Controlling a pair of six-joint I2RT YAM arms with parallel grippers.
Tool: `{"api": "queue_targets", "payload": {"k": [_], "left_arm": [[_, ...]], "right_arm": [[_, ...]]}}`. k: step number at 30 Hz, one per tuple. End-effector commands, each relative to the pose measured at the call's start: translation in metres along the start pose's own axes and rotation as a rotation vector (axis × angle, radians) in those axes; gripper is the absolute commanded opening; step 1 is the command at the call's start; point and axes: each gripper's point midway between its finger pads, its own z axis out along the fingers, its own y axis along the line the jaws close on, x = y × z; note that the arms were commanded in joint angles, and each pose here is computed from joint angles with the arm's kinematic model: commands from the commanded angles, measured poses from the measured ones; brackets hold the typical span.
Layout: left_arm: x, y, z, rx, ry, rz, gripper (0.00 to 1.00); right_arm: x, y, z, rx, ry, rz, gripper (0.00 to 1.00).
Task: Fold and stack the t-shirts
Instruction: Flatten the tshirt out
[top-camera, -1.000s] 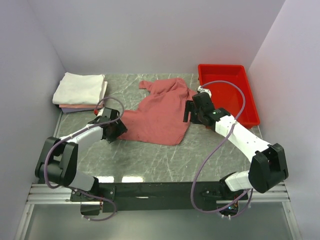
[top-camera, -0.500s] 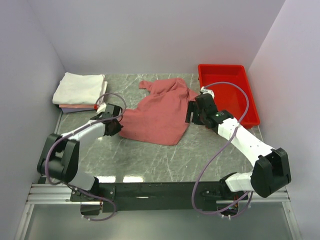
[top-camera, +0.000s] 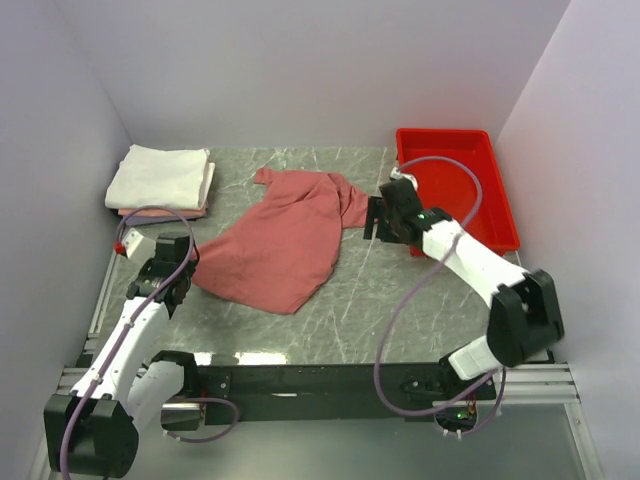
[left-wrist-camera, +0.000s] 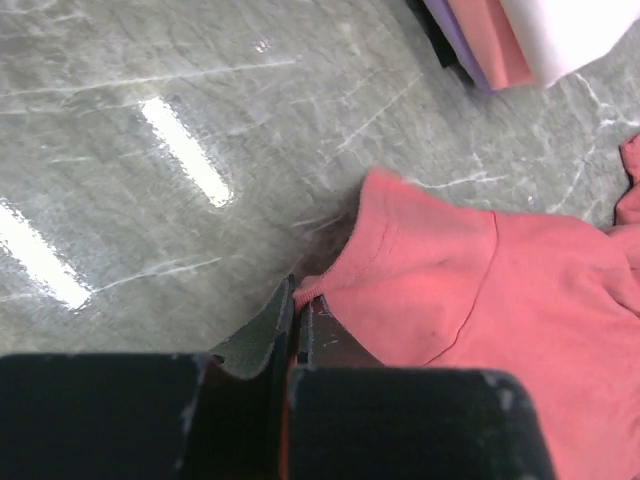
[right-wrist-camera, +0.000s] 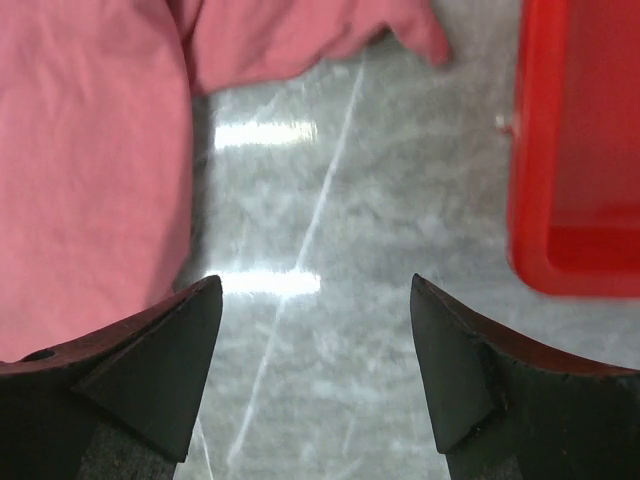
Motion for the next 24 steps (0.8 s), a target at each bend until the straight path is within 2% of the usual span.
{"api": "queue_targets", "payload": {"k": [1, 3, 8, 11, 12, 13, 14, 16, 17, 24], "left_arm": [[-0.012, 0.005, -0.001, -0.036, -0.049, -0.050, 0.01], [-0.013, 0.004, -0.001, -0.036, -0.048, -0.053, 0.01], [-0.010, -0.004, -0.001, 0.007, -0.031, -0.048, 0.01], [-0.011, -0.009, -0.001, 0.032, -0.034, -0.052, 0.01], [-0.012, -0.010, -0.001, 0.038, -0.037, -0.056, 0.01], [-0.013, -0.010, -0.001, 0.036, -0.040, -0.056, 0.01], [-0.015, -0.010, -0.001, 0.034, -0.047, -0.056, 0.01], [-0.016, -0.009, -0.001, 0.032, -0.053, -0.059, 0.01], [-0.016, -0.009, -0.001, 0.037, -0.054, -0.062, 0.01], [-0.019, -0.011, -0.001, 0.043, -0.068, -0.071, 0.01]], "right_arm": [[-0.034, 0.017, 0.020, 0.002, -0.036, 0.000, 0.82], [-0.051, 0.028, 0.028, -0.007, -0.041, -0.009, 0.81], [-0.068, 0.036, 0.085, 0.067, 0.001, -0.075, 0.81], [-0.097, 0.061, 0.110, 0.015, -0.023, -0.114, 0.80], [-0.123, 0.079, 0.107, -0.037, -0.069, -0.113, 0.79], [-0.120, 0.083, 0.121, -0.042, -0.050, -0.127, 0.79], [-0.145, 0.096, 0.117, -0.078, -0.104, -0.141, 0.79], [-0.151, 0.104, 0.132, -0.095, -0.116, -0.162, 0.79], [-0.171, 0.112, 0.129, -0.113, -0.167, -0.168, 0.79], [-0.173, 0.126, 0.180, -0.143, -0.168, -0.243, 0.79]]}}
